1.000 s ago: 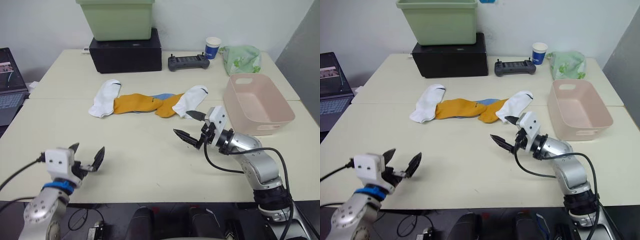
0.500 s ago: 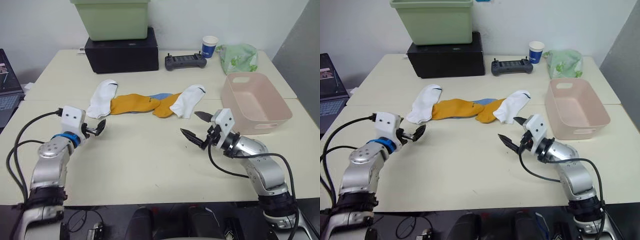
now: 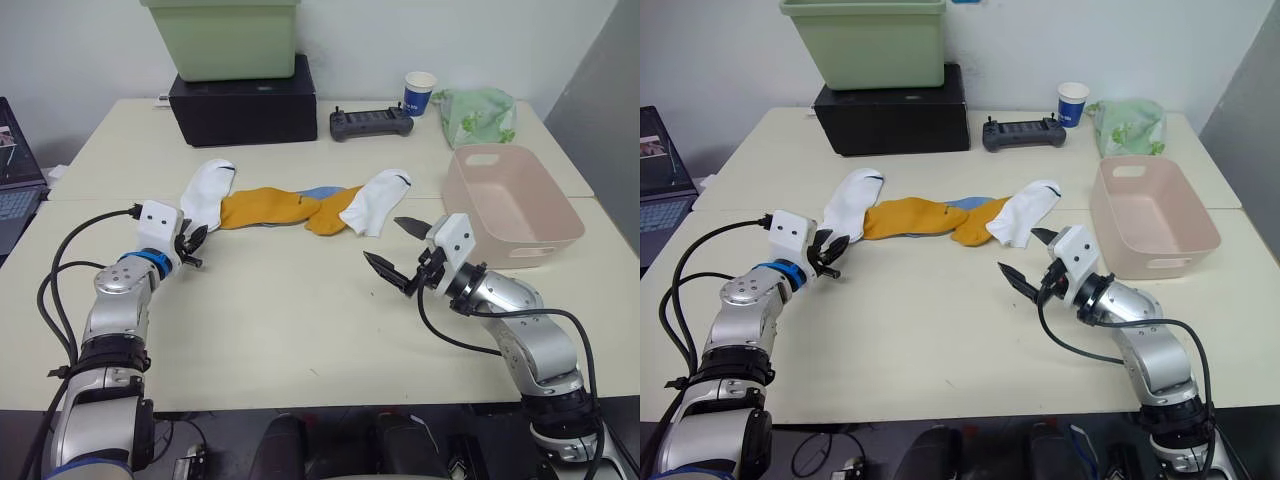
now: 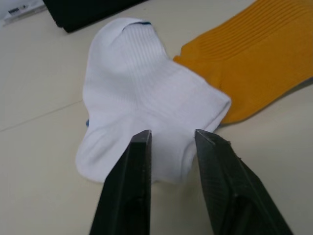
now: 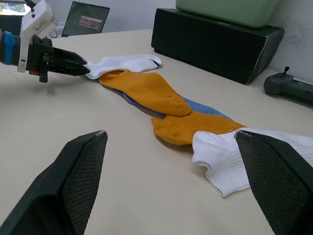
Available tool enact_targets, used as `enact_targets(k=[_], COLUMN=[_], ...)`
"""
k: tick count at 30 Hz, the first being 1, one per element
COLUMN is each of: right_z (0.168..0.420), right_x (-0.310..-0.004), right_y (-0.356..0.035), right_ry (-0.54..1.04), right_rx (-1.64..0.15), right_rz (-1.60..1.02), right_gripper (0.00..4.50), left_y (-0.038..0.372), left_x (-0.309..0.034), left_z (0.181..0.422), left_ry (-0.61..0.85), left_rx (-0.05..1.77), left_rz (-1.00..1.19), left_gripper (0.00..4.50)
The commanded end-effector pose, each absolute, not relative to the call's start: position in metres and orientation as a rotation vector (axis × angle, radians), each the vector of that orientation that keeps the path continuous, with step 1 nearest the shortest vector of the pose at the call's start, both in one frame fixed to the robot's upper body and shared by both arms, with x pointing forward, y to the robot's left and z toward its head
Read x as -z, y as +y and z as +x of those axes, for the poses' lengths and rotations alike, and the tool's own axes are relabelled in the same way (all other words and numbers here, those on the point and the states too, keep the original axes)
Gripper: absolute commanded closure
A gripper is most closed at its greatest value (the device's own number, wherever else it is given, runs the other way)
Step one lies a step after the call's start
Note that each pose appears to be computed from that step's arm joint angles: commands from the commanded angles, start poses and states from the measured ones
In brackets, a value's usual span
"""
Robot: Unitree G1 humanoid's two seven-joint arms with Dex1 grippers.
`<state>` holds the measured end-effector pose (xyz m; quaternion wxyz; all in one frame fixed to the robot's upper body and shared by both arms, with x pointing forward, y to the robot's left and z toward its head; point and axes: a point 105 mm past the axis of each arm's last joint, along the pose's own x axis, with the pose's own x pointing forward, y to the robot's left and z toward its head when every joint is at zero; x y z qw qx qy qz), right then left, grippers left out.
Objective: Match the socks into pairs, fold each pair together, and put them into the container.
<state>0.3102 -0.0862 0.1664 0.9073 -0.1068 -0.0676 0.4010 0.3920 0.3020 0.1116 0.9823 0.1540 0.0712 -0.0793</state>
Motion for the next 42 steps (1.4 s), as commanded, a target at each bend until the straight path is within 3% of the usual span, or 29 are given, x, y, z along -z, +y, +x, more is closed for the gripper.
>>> enact_targets(k=[1,2,11,15,23,26,31,34,37,42], right_z=[0.307,0.307,0.307,0.304,0.307,0.311,0.313,0.311,0.310,0.305], right_x=[-0.182,-0.181,-0.177,-0.174,-0.166,-0.164,-0.167,-0.167,-0.164,-0.154], right_y=[-0.086,-0.086,-0.086,-0.087,-0.099,-0.108,-0.112,-0.113,-0.121,-0.127], right_ry=[-0.201,-0.200,-0.194,-0.187,-0.156,-0.146,-0.155,-0.153,-0.136,-0.079], right_rx=[-0.828,-0.830,-0.842,-0.843,-0.809,-0.778,-0.758,-0.757,-0.741,-0.758], right_rz=[-0.236,-0.238,-0.246,-0.247,-0.236,-0.234,-0.236,-0.241,-0.252,-0.248], right_gripper=[0.00,0.00,0.00,0.00,0.00,0.00,0.00,0.00,0.00,0.00], left_y=[0.304,0.305,0.299,0.275,0.205,0.161,0.116,0.097,0.072,0.078], left_x=[-0.125,-0.124,-0.143,-0.167,-0.158,-0.147,-0.135,-0.119,-0.116,-0.128], left_z=[0.395,0.394,0.389,0.368,0.300,0.271,0.252,0.253,0.255,0.255], left_ry=[0.106,0.109,-0.002,-0.096,0.126,0.246,0.309,0.333,0.336,0.323], left_rx=[0.148,0.146,0.169,0.303,0.704,0.922,1.099,1.136,1.197,1.215], left_rz=[0.325,0.321,0.336,0.275,0.177,0.115,0.007,0.002,-0.075,-0.114], left_gripper=[4.30,4.48,4.48,4.48,4.48,4.48,4.48,4.48,3.94,2.30])
